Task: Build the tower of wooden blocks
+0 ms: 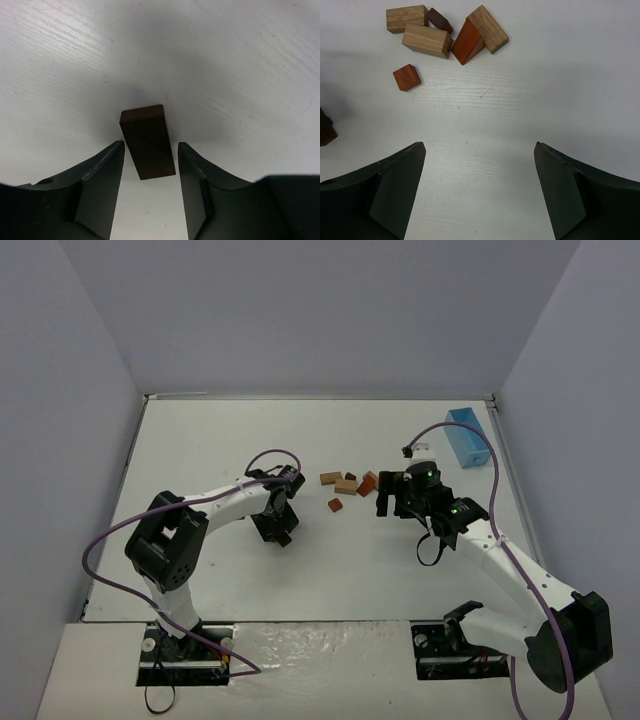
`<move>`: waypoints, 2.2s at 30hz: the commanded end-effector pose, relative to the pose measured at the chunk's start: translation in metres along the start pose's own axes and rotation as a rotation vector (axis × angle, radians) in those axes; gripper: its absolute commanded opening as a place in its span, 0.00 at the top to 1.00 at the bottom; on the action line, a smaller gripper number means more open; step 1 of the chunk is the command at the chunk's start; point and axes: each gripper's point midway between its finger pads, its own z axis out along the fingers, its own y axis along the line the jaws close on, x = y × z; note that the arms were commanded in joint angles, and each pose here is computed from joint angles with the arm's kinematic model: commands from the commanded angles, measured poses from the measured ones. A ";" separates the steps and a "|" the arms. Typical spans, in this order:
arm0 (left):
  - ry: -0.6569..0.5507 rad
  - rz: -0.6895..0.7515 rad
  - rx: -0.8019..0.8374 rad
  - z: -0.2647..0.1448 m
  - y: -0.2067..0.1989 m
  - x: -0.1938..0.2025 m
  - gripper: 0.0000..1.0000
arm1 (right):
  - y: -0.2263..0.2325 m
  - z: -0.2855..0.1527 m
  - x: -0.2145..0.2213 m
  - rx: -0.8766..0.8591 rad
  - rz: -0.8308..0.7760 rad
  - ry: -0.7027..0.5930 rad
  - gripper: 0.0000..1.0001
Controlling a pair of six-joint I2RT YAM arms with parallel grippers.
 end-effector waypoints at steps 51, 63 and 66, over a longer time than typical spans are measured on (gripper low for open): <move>-0.186 0.439 0.080 -0.029 0.012 -0.184 1.00 | 0.016 -0.026 -0.058 -0.073 -0.059 -0.158 0.03; -0.198 0.388 0.133 -0.017 0.023 -0.184 1.00 | 0.015 -0.024 -0.053 -0.075 -0.065 -0.148 0.02; -0.206 0.382 0.140 -0.019 0.025 -0.187 1.00 | 0.015 -0.023 -0.053 -0.073 -0.063 -0.147 0.03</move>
